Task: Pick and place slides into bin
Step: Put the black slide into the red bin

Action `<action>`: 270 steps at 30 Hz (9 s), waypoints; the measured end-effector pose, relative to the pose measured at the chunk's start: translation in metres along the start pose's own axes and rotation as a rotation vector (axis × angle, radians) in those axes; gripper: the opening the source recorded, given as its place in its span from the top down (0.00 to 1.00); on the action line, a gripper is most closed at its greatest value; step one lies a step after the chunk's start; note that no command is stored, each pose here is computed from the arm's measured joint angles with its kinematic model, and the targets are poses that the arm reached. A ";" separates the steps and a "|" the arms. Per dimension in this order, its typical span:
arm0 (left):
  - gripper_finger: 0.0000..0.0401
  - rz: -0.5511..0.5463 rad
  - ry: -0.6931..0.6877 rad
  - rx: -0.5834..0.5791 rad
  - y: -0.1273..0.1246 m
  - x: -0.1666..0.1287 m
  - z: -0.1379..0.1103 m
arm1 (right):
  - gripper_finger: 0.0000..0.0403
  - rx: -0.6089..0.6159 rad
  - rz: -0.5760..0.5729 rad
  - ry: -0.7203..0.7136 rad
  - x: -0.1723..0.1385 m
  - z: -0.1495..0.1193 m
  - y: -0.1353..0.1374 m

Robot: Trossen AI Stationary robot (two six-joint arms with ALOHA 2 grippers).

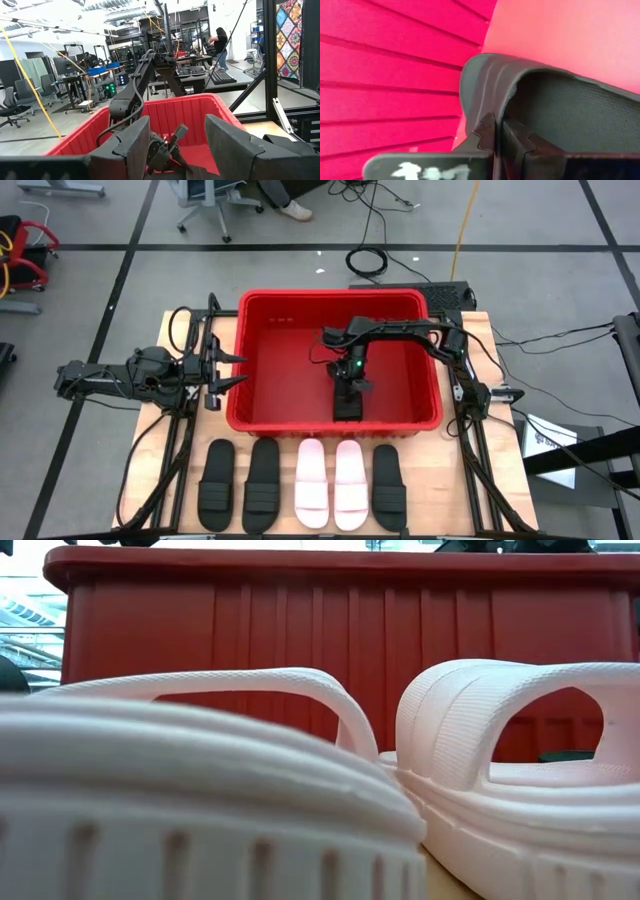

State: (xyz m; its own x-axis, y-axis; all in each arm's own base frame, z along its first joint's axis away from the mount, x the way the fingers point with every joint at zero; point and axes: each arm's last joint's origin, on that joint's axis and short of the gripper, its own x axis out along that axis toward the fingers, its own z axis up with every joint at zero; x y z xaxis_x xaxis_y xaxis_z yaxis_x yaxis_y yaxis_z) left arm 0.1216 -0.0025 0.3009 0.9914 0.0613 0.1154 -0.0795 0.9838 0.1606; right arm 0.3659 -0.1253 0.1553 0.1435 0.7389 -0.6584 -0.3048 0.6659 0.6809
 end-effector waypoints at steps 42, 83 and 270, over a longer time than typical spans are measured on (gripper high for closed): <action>0.51 0.001 -0.001 0.000 0.000 0.000 0.000 | 0.65 0.000 -0.240 -0.044 -0.045 -0.008 -0.007; 0.51 -0.001 0.007 0.002 0.000 0.000 -0.001 | 0.65 -0.312 -0.658 -0.428 -0.142 0.008 0.136; 0.51 -0.302 -0.035 -0.177 -0.013 0.029 -0.004 | 0.60 -0.098 -0.475 -0.223 0.133 -0.039 0.311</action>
State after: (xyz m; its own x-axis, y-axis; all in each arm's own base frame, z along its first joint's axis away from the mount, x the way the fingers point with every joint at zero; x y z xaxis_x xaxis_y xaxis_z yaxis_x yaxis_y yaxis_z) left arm 0.1521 -0.0131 0.2982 0.9631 -0.2395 0.1230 0.2388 0.9708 0.0204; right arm 0.2533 0.1763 0.2672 0.4807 0.3689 -0.7955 -0.2426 0.9277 0.2837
